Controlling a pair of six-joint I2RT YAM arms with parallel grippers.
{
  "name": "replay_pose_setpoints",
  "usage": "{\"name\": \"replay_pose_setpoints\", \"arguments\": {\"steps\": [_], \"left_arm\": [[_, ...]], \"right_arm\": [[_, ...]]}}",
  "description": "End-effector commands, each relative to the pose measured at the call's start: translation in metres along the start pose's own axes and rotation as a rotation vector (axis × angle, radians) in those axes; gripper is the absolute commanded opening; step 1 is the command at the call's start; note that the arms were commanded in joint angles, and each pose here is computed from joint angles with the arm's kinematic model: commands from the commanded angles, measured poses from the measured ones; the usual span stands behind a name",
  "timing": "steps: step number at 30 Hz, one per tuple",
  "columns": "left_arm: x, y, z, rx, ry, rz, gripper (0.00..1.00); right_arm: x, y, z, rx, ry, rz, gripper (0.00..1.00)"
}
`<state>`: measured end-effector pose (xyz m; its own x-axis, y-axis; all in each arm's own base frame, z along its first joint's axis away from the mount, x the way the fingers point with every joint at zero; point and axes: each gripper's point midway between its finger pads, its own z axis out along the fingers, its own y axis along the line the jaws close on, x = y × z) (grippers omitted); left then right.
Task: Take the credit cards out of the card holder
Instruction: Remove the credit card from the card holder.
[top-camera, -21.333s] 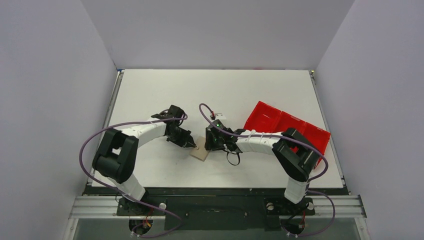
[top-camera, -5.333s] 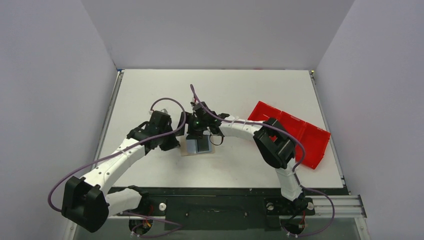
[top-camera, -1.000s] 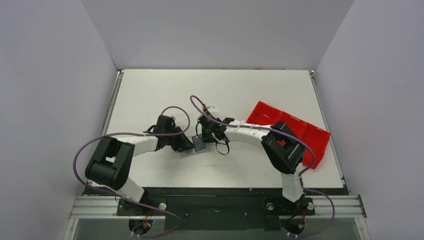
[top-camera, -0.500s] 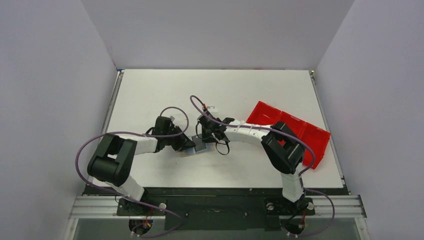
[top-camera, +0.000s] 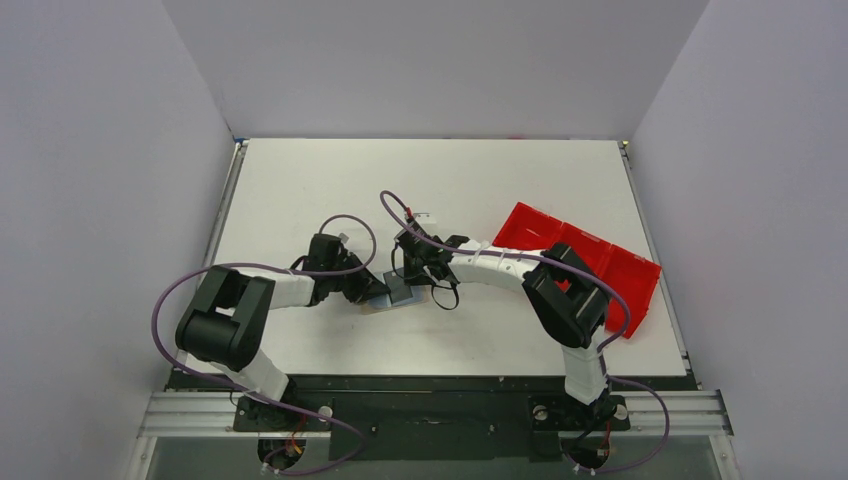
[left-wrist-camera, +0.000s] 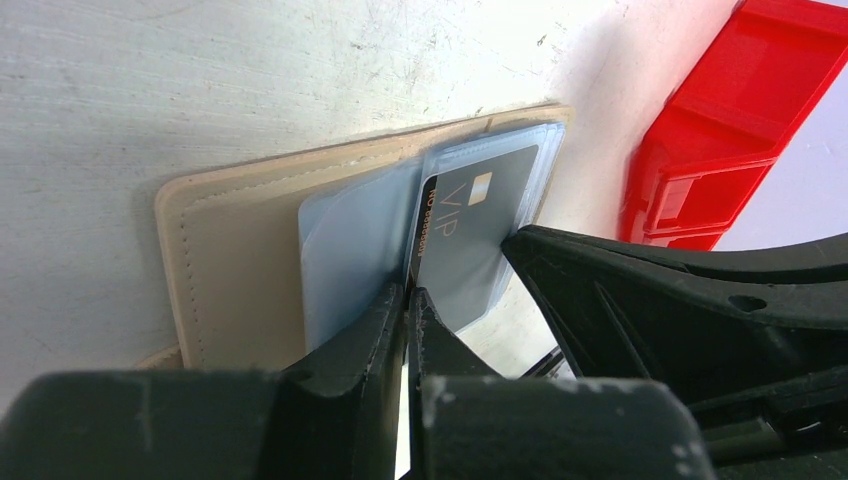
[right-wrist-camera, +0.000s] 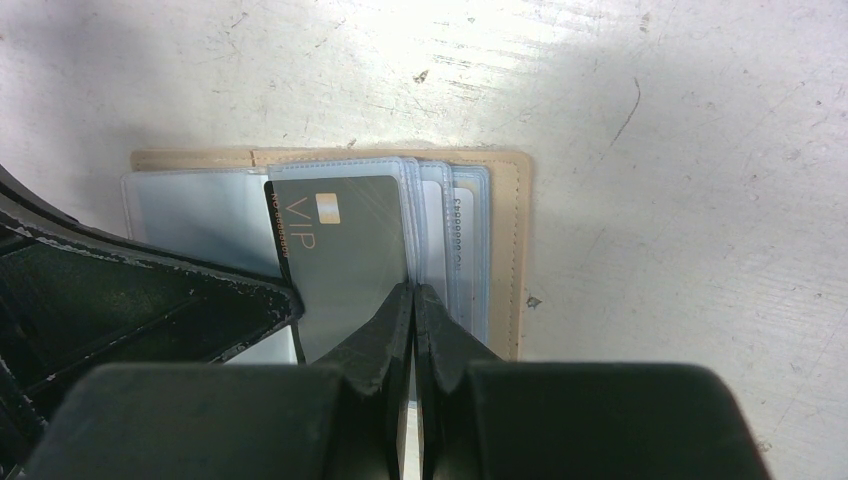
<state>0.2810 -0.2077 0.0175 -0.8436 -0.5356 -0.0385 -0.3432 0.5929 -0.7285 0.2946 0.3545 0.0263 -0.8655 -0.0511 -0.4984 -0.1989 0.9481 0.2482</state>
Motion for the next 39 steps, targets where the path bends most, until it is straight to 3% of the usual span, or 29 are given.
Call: {"name": "replay_pose_setpoints", "arguments": {"steps": [1,23,39], "left_arm": [[-0.005,-0.006,0.001,0.037,-0.017,0.011,0.00],[-0.016,0.001,-0.013,-0.005,-0.068,0.031,0.00],[-0.013,0.001,-0.013,0.018,-0.057,0.040,0.00]], "right_arm": [[0.049,-0.037,0.022,0.135,0.129,-0.038,0.00],[0.043,-0.062,0.019,0.197,0.102,-0.008,0.00],[0.044,-0.057,0.017,0.197,0.099,-0.036,0.00]]}}
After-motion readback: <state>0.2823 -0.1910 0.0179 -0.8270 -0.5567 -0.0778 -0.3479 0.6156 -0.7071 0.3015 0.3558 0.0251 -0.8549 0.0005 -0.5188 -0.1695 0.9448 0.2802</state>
